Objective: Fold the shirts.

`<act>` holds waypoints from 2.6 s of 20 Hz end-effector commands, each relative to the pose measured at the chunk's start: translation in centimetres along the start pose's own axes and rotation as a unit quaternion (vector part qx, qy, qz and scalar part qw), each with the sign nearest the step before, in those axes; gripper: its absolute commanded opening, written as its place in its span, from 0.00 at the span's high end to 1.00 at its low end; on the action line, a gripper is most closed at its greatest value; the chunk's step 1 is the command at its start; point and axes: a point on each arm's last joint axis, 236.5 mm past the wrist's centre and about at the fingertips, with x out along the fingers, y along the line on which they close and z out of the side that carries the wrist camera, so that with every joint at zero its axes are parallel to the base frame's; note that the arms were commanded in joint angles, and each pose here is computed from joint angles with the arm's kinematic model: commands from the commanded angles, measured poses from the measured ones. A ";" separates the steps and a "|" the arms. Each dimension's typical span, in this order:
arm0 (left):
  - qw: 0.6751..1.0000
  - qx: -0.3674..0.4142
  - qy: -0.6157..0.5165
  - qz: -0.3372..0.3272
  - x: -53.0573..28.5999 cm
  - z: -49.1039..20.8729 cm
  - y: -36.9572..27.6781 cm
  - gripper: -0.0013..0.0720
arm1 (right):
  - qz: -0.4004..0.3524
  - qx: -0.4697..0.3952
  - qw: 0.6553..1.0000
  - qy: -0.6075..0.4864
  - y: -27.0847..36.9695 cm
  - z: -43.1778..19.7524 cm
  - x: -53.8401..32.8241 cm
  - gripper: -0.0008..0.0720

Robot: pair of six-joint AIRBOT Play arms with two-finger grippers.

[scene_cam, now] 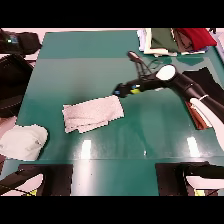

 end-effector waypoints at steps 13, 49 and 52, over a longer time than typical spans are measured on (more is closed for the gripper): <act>0.996 0.047 0.051 -0.056 3.4 -3.2 -5.7 0.95 | 0.124 0.117 0.969 0.177 1.0 -6.3 13.8 0.41; 0.982 0.058 0.040 -0.175 3.6 -4.7 -17.1 0.95 | -0.280 0.053 0.876 -0.389 -24.4 16.7 -43.1 0.97; 0.982 0.059 0.047 -0.174 3.6 -5.1 -17.0 0.95 | -0.294 0.021 0.878 -0.378 -23.2 16.2 -44.2 0.97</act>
